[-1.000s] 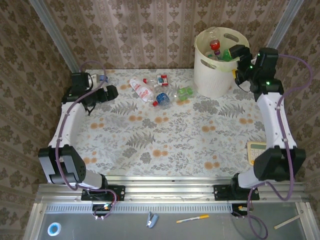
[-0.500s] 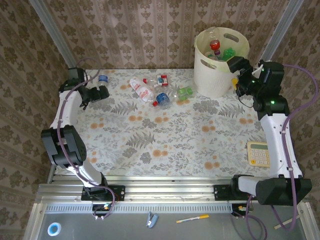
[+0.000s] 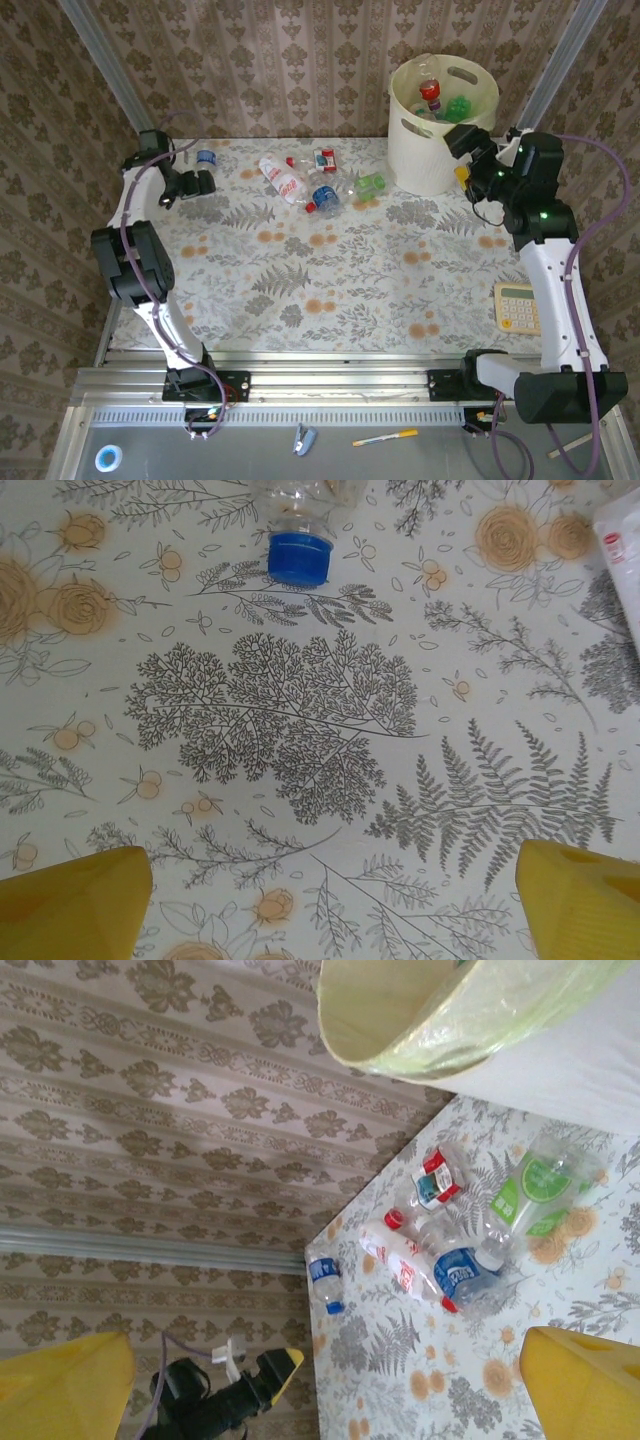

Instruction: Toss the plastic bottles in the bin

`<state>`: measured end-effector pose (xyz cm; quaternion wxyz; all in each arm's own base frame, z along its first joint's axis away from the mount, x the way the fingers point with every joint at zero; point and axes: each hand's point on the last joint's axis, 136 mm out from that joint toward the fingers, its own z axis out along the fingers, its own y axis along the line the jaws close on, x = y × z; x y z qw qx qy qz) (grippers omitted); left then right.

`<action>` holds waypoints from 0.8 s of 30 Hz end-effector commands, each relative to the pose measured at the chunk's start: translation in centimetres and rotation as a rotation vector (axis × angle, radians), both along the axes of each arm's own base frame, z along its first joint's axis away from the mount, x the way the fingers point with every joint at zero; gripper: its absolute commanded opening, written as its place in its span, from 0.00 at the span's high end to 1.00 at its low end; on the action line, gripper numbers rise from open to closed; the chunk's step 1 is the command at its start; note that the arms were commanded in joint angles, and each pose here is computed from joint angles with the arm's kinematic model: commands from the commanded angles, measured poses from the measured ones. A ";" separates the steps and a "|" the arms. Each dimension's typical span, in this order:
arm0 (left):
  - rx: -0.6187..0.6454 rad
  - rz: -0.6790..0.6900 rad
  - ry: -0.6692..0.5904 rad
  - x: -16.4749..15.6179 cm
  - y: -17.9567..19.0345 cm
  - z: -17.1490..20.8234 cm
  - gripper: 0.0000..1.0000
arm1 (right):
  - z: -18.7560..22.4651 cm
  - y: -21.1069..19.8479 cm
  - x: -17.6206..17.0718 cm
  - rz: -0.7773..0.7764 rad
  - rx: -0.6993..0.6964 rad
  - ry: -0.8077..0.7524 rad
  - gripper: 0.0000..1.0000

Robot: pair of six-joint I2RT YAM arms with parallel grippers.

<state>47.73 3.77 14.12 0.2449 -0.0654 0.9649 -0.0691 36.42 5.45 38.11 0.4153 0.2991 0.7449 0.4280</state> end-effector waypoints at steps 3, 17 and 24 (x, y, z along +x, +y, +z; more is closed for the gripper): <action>-0.012 -0.045 -0.035 2.1 0.3 -0.3 0.12 | -0.9 2.5 -1.9 0.108 -0.038 0.025 0.00; -0.049 -0.023 -0.055 6.8 1.2 -3.8 0.26 | 0.0 6.6 -1.9 0.202 -0.030 0.018 0.00; -0.048 0.018 -0.048 8.6 2.2 -5.5 0.29 | -0.2 8.2 -1.3 0.249 -0.052 0.046 0.00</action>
